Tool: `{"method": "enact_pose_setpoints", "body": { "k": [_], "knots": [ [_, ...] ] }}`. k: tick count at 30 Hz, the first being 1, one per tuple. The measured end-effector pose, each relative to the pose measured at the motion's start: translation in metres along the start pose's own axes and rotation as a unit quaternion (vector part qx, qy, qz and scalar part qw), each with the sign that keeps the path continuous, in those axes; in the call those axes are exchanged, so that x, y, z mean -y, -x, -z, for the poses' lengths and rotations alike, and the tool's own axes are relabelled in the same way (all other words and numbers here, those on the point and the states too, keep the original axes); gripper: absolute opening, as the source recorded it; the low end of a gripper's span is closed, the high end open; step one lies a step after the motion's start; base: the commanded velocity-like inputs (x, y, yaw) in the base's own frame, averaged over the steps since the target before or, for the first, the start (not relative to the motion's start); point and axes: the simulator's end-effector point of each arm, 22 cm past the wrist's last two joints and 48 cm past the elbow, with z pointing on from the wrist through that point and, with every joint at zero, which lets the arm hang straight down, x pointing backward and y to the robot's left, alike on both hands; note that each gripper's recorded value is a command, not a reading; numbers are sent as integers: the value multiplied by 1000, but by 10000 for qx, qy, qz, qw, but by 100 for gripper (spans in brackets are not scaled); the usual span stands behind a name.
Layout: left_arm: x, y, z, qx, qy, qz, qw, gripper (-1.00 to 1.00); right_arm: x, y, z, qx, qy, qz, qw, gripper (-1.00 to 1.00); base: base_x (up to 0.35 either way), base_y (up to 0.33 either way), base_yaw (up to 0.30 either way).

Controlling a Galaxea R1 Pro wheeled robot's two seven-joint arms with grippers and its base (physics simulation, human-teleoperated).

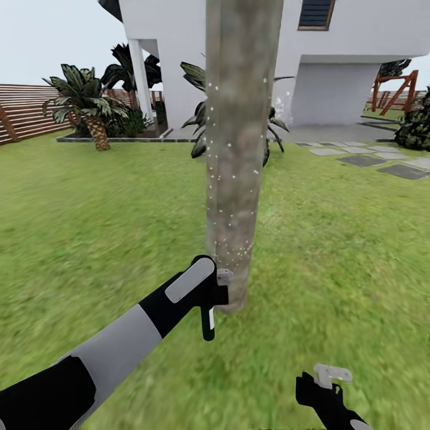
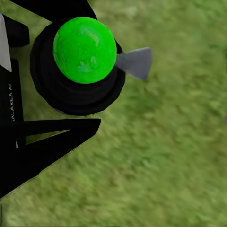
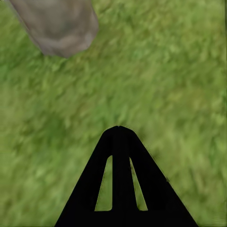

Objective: In the garden, pick up the pesticide atomizer on the floor and spray pesticide onto both trees until each tree trunk is fully covered.

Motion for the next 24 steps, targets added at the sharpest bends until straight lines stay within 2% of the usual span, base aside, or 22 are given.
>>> {"method": "enact_pose_setpoints", "body": {
  "k": [12, 24],
  "knots": [
    [0, -1, 0, -1, 11, -16, 10000, -100, 0, 0, 0, 2, 0, -1, 10000, -100, 75, 331, -246],
    [0, -1, 0, 0, 10, -18, 10000, -100, 0, 0, 0, -6, 4, 4, 10000, -100, 5, 333, -246]
  ]
}}
